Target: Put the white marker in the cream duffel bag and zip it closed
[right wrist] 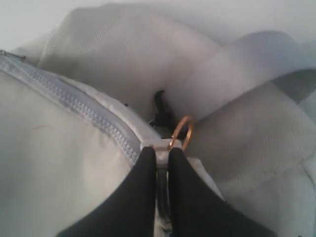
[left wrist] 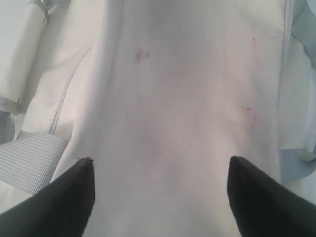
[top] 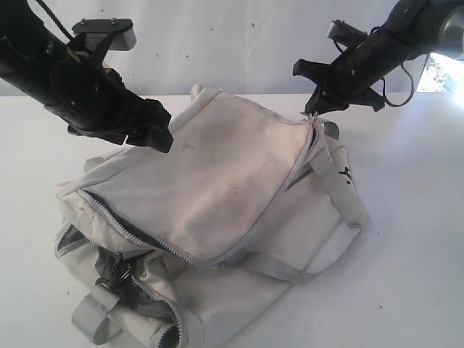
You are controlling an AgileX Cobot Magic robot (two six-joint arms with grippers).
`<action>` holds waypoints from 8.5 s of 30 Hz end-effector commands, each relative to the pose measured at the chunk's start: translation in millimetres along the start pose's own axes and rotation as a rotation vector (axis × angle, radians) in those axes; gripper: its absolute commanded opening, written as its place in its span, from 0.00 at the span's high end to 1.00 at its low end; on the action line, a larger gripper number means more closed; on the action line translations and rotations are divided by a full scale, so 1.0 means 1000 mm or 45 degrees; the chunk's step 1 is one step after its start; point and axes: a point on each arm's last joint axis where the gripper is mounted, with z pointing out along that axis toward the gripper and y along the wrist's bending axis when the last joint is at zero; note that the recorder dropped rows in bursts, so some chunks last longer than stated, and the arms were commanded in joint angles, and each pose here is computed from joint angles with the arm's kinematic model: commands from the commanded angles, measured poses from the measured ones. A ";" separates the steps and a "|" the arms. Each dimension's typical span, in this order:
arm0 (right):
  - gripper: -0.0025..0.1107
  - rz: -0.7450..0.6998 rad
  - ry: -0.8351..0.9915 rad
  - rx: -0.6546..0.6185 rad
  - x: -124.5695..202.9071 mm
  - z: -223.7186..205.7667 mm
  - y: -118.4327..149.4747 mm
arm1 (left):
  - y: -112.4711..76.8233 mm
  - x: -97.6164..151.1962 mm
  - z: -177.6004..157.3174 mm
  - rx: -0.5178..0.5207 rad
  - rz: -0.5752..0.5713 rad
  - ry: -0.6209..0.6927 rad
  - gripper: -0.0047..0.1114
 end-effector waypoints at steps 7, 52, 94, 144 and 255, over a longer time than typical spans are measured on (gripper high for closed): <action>0.98 -0.122 0.053 0.061 0.002 -0.034 0.007 | -0.002 -0.003 -0.003 0.006 -0.007 -0.028 0.24; 0.98 -0.156 0.071 0.062 0.145 -0.100 0.034 | 0.000 0.020 0.004 -0.009 -0.115 0.192 0.24; 0.37 -0.386 -0.093 0.131 0.064 -0.047 0.032 | 0.005 0.052 0.022 -0.138 -0.606 0.603 0.17; 0.97 -0.091 -0.025 0.137 0.132 -0.057 0.048 | 0.136 -0.061 0.042 -0.046 -0.517 0.031 0.92; 0.43 0.101 0.007 -0.140 0.087 -0.121 -0.031 | -0.184 0.033 0.176 0.354 -0.616 -0.176 0.35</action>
